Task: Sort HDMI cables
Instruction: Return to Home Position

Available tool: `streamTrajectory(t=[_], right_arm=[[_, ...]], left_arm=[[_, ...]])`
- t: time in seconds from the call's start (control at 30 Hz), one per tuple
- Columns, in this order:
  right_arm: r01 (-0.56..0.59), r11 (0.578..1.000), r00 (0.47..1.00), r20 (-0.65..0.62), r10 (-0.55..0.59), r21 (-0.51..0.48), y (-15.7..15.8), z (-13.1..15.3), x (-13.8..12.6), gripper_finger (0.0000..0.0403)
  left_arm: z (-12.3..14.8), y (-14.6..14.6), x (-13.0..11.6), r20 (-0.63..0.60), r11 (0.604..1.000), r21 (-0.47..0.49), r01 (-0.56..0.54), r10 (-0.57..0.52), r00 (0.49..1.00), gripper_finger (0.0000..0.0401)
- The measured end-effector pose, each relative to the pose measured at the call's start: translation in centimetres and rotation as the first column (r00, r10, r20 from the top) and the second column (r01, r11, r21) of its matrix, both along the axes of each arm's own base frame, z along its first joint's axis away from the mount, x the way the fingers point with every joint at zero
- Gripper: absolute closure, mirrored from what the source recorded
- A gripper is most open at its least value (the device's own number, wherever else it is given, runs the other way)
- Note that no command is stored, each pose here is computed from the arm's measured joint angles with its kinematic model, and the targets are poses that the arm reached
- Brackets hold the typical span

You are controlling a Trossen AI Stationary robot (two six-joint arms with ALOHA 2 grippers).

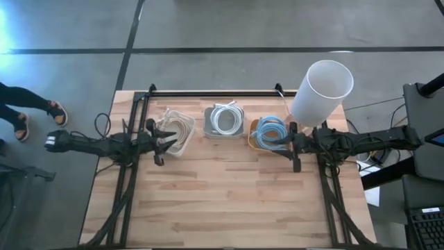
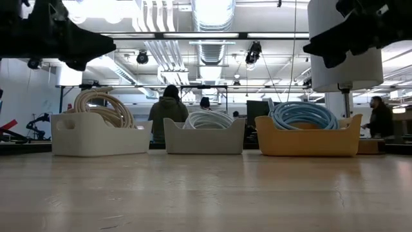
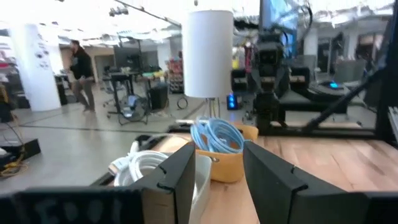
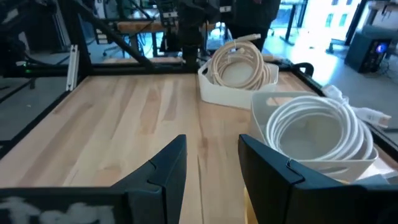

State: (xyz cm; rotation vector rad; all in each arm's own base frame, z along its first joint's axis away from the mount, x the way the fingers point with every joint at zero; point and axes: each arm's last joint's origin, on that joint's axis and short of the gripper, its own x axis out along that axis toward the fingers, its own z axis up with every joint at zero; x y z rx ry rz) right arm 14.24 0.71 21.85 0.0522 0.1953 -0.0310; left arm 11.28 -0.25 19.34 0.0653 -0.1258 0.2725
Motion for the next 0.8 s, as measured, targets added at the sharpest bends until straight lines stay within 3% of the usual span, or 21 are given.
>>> streamTrajectory(t=[0.3, 0.63, 0.8], right_arm=[[-0.003, 1.000, 0.996, 0.094, 0.004, -0.013, -0.2, -1.8, -2.3, 0.0266], [-0.046, 0.999, 0.979, 0.198, 0.045, -0.002, -0.1, -3.7, -4.0, 0.0266], [-0.054, 0.998, 0.971, 0.234, 0.049, 0.015, -0.2, -4.5, -4.4, 0.0272]], left_arm=[[-0.5, 0.2, -1.0, 0.069, 1.000, -0.008, -0.023, 0.024, 0.997, 0.0261], [-0.7, 0.3, -1.4, 0.062, 0.999, -0.017, -0.034, 0.035, 0.997, 0.0261], [-1.3, 0.4, -1.4, 0.021, 0.993, -0.095, -0.071, 0.073, 0.997, 0.0261]])
